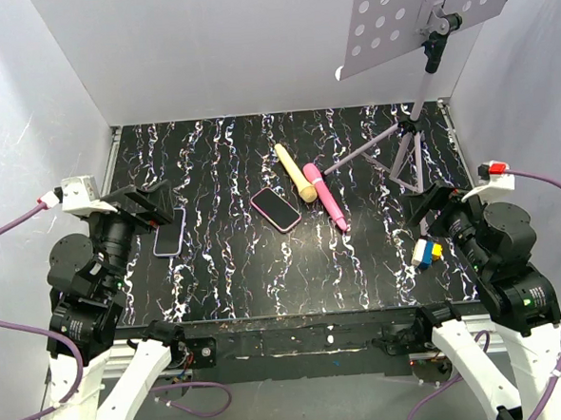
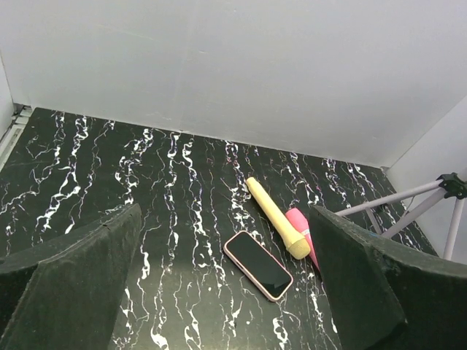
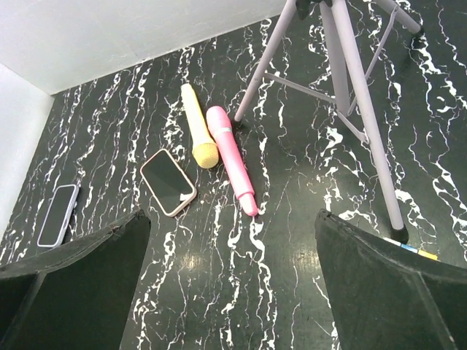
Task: Take the phone out of the phone case
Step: Pick up the phone at the center of the board, then adjust the phone.
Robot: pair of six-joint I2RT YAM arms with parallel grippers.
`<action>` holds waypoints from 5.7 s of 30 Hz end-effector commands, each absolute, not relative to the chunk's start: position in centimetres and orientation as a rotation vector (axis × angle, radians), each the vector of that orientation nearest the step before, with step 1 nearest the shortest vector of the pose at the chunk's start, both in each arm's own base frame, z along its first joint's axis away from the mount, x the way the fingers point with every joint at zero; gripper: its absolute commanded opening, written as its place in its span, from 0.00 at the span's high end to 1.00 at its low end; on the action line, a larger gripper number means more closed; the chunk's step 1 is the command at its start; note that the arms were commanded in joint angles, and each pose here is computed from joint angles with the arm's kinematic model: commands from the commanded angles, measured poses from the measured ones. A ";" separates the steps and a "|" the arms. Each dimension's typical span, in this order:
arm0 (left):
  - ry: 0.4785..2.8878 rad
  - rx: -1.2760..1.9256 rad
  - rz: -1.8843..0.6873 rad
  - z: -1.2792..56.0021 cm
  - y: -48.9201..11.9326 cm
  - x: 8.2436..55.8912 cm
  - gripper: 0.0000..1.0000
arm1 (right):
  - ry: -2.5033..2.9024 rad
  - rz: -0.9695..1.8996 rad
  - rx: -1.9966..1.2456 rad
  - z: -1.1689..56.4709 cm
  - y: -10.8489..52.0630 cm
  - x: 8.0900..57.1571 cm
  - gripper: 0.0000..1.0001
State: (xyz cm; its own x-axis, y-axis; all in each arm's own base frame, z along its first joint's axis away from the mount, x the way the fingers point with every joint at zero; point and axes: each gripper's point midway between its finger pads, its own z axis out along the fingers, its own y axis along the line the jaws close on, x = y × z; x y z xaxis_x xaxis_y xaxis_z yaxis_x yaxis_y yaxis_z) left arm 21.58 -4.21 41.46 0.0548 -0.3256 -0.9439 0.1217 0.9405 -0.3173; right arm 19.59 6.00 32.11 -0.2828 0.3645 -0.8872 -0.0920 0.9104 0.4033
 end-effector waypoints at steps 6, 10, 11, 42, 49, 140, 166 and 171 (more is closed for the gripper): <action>1.566 -0.146 -0.409 39.3 -5.9 22.7 0.00 | 1.803 0.484 0.227 31.9 6.2 19.1 0.00; 1.640 -0.147 -0.464 37.5 -7.2 23.6 0.00 | 1.845 0.489 0.212 31.1 6.6 19.1 0.00; 1.667 -0.146 -0.481 36.8 -7.7 24.0 0.00 | 1.855 0.490 0.211 30.9 6.6 19.2 0.00; 2.585 -0.867 -0.626 11.4 -25.2 32.5 0.02 | 2.073 0.686 0.154 25.7 10.4 18.5 0.00; 2.647 -1.025 -0.472 7.9 -26.6 34.6 0.02 | 2.077 0.639 0.134 26.0 9.8 18.0 0.00; 2.757 -1.347 -1.257 12.2 -30.5 22.7 1.00 | 2.238 0.907 -0.062 16.3 29.9 19.6 0.11; 2.675 -0.686 -0.934 12.6 -23.4 27.5 0.05 | 2.395 0.580 -0.115 13.4 24.2 21.6 0.99; 2.631 -0.008 -0.677 14.3 -21.0 29.8 0.05 | 2.564 0.685 -0.356 13.2 21.6 19.3 0.99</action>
